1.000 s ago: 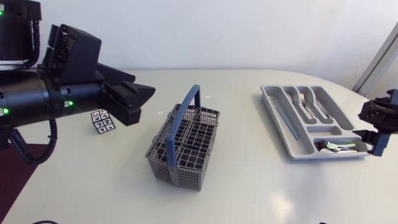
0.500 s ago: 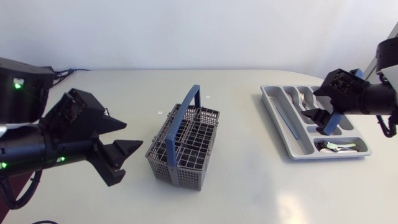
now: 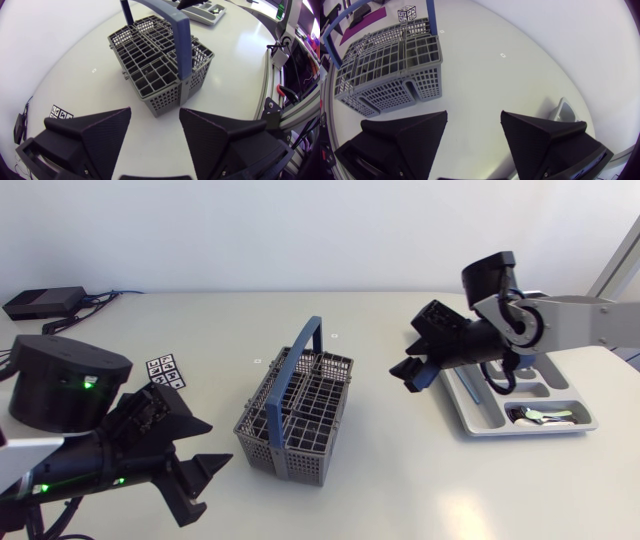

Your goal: Transfer all utensils from the basket to the drawer tray.

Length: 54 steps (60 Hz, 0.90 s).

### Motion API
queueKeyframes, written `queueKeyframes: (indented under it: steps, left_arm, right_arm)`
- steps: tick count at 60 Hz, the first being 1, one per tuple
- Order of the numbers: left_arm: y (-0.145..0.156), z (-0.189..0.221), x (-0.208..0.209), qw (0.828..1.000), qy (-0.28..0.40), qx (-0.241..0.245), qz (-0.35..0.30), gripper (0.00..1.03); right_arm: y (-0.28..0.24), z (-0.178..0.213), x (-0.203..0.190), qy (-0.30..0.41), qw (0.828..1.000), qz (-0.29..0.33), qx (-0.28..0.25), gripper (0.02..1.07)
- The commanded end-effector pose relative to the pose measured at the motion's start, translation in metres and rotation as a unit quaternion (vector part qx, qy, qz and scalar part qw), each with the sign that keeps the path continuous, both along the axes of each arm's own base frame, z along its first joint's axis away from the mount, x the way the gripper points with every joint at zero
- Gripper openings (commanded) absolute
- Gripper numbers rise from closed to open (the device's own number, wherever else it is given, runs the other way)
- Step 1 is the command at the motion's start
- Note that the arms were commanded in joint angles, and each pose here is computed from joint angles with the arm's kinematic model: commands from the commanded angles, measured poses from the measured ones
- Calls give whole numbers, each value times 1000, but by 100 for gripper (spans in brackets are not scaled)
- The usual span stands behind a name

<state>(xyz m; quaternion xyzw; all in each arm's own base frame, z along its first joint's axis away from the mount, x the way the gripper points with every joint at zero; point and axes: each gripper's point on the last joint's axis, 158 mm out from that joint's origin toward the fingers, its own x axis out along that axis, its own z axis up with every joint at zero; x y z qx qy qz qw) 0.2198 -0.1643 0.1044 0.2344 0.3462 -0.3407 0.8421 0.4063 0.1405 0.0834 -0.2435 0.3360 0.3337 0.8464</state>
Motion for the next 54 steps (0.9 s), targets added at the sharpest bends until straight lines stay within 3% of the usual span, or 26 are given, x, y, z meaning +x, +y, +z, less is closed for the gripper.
queueKeyframes:
  steps: [1,9,18,31,54]
  left_arm:
    - [1,-19,-6,1000,15,15,-13,65]
    - [2,-32,1,1000,26,13,-7,65]
    - [1,-48,11,999,35,14,5,65]
    - [-4,-58,38,999,37,-3,29,58]
    - [-4,-56,88,997,11,-24,67,58]
  right_arm:
    - [22,3,18,4,1000,-6,25,66]
    - [47,0,41,13,999,-6,47,46]
    - [72,-5,64,34,996,-4,77,29]
    - [99,-13,59,78,993,29,87,22]
    - [105,-30,-12,143,982,100,68,20]
